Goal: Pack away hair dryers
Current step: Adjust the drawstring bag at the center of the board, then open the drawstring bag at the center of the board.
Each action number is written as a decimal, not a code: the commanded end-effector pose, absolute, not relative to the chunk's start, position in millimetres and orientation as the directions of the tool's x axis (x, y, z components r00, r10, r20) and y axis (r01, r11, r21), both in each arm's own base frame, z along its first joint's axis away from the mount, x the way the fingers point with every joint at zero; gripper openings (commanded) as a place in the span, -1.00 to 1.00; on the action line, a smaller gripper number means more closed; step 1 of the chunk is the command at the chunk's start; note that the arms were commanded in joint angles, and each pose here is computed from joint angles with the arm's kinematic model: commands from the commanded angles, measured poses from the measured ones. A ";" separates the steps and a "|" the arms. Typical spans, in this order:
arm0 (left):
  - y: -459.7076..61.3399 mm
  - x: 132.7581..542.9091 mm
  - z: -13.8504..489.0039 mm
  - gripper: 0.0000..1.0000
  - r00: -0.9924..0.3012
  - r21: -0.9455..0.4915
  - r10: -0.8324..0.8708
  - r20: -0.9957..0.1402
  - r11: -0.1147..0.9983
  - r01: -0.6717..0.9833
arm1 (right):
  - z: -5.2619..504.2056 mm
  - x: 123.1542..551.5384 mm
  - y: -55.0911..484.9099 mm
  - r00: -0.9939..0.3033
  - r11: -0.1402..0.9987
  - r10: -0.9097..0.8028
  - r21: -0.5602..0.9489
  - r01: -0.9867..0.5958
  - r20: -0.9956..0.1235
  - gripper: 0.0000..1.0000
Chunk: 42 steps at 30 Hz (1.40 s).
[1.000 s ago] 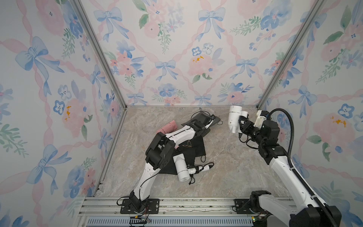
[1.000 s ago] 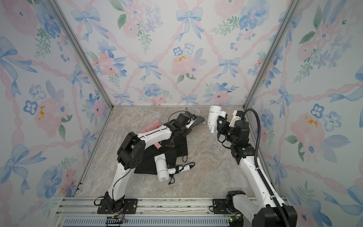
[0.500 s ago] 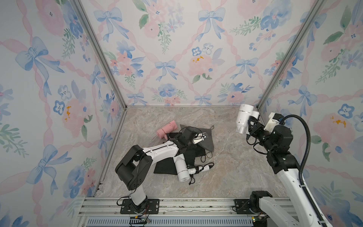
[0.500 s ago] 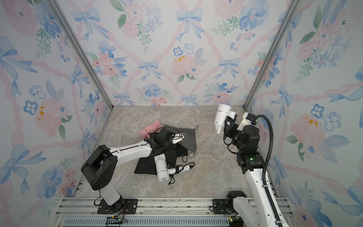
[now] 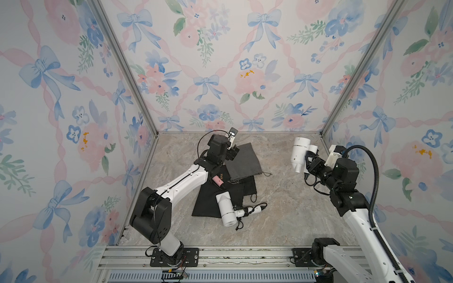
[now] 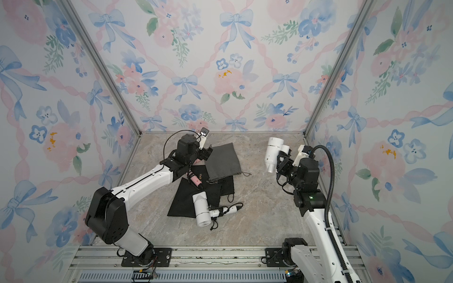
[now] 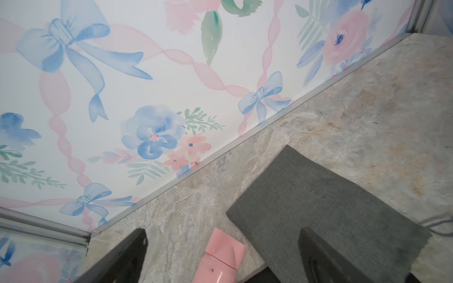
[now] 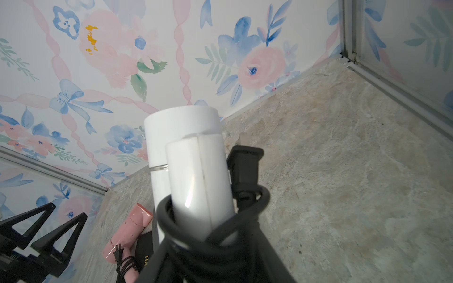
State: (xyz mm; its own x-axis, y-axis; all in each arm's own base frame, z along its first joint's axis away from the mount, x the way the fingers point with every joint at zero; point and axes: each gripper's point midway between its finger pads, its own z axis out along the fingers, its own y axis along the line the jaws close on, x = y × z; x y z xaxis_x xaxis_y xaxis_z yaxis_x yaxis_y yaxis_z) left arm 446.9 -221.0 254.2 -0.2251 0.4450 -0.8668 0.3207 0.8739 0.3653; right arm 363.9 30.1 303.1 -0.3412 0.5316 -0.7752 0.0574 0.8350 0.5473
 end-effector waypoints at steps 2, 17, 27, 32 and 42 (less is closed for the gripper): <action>-227.7 424.0 215.6 0.92 -0.322 0.273 0.410 -0.853 0.878 0.394 | 318.4 369.0 35.0 -0.309 0.831 0.529 0.556 0.001 -0.790 -0.43; -324.2 383.0 108.6 0.49 -0.265 0.358 0.740 -0.619 0.565 0.744 | 293.2 371.5 56.9 -0.438 0.804 0.517 0.592 -0.045 -0.735 -0.42; -325.3 398.8 67.9 0.37 -0.326 0.309 0.780 -0.534 0.539 0.783 | 271.9 379.1 69.0 -0.501 0.805 0.489 0.591 -0.056 -0.714 -0.42; -321.5 402.4 56.6 0.31 -0.346 0.279 0.789 -0.509 0.531 0.800 | 267.7 381.8 70.0 -0.509 0.803 0.489 0.593 -0.054 -0.708 -0.42; -319.4 399.4 40.1 0.23 -0.369 0.228 0.792 -0.487 0.523 0.821 | 268.5 386.0 73.0 -0.510 0.798 0.490 0.599 -0.064 -0.707 -0.42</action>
State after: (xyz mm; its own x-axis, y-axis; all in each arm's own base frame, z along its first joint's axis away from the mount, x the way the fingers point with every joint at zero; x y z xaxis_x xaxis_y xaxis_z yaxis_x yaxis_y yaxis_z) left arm 402.1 -319.4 45.1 -0.3670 0.7848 -0.4994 0.8023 0.5388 0.2570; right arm 378.5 64.1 254.3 -0.5363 0.5005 -0.6796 0.0016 0.8058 0.5922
